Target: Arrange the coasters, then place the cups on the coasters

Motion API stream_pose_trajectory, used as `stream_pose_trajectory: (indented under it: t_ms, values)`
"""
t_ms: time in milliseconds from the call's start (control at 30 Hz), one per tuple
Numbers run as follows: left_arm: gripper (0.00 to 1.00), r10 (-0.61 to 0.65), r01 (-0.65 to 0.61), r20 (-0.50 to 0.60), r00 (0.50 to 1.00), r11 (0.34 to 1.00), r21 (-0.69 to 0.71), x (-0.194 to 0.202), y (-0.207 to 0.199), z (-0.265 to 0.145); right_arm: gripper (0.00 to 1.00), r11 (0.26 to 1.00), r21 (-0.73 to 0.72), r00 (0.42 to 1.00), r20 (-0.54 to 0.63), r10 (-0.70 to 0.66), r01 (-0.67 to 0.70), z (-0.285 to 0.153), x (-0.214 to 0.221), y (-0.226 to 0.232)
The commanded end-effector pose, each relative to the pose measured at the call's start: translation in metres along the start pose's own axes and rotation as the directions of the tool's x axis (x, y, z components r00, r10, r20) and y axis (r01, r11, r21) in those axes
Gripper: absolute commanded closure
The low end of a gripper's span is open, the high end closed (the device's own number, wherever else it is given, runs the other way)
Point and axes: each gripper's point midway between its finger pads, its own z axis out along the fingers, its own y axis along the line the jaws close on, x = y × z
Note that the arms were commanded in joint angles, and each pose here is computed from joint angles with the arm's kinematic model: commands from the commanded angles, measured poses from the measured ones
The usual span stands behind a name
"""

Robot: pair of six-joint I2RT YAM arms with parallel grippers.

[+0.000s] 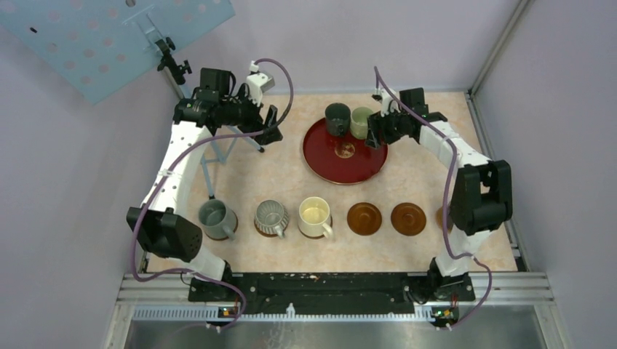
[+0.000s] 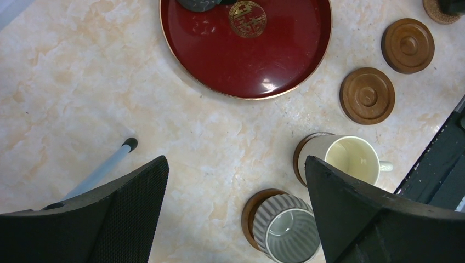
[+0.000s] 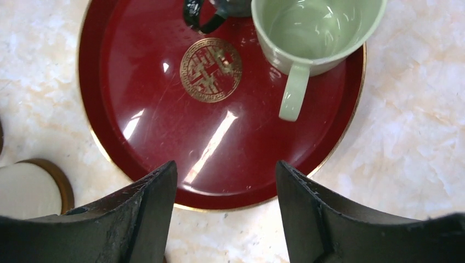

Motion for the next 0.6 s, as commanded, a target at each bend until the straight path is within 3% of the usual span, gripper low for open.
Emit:
stream_pose_trajectory:
  t_ms: [0, 567]
  values:
    - [0.01, 0.032, -0.032, 0.058, 0.998, 0.999, -0.010, -0.019, 0.003, -0.004, 0.36, 0.998, 0.041, 0.997, 0.072, -0.042, 0.039, 0.017, -0.035, -0.019]
    - [0.01, 0.034, -0.032, 0.055, 0.998, 0.999, -0.035, -0.015, 0.003, -0.009, 0.53, 0.995, 0.099, 0.999, 0.031, -0.012, 0.009, 0.080, -0.039, -0.057]
